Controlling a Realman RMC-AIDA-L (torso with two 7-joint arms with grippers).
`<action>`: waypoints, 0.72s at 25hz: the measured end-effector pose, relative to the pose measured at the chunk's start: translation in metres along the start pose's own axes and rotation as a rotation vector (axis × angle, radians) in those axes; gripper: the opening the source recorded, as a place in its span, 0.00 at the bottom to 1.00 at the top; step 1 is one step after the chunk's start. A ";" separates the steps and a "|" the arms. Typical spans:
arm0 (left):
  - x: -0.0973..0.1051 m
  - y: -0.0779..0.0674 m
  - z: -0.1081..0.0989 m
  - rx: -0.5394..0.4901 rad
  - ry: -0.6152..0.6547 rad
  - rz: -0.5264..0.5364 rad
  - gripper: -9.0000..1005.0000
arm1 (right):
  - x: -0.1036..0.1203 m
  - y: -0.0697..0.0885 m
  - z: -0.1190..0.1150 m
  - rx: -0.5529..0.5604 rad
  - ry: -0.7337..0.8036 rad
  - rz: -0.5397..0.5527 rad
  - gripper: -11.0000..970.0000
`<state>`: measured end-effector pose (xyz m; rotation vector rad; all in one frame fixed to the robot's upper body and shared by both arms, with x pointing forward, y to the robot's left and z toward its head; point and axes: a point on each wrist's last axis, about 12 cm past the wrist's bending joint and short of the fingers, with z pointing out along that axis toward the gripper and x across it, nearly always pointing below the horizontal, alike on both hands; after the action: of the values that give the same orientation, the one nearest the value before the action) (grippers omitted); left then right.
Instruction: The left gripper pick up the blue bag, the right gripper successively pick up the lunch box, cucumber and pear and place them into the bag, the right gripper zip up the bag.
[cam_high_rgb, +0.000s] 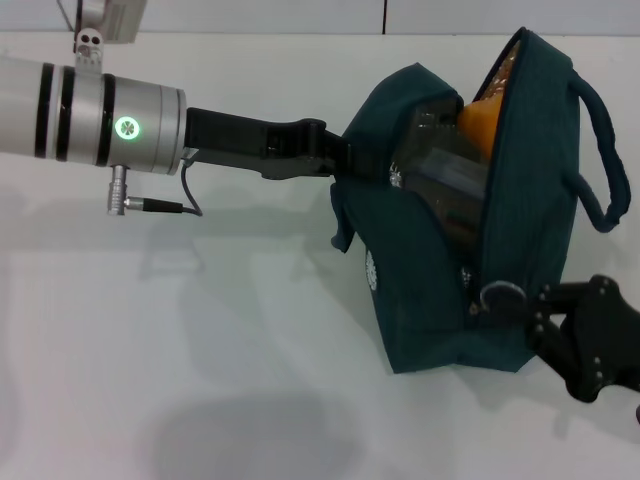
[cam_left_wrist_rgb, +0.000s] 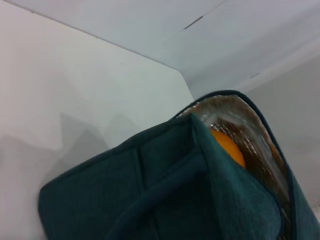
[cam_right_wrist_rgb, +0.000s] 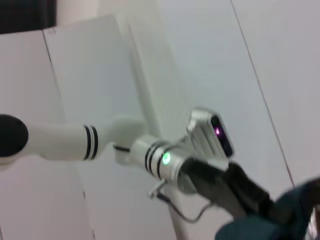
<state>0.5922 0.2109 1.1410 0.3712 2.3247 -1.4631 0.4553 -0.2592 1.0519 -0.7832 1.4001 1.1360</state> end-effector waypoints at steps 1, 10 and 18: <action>0.000 0.000 0.000 0.001 -0.001 0.003 0.05 | -0.002 -0.001 0.001 -0.002 -0.013 -0.012 0.02; 0.003 0.002 -0.003 0.017 -0.030 0.049 0.06 | -0.014 -0.010 0.014 -0.005 -0.066 -0.077 0.02; 0.010 0.007 -0.015 0.077 -0.171 0.124 0.09 | -0.011 -0.010 0.016 -0.011 -0.045 -0.067 0.02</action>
<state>0.5837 0.2274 1.1370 0.3876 2.0789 -1.4671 0.4722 -0.2487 1.0618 -0.8018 1.3220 1.1039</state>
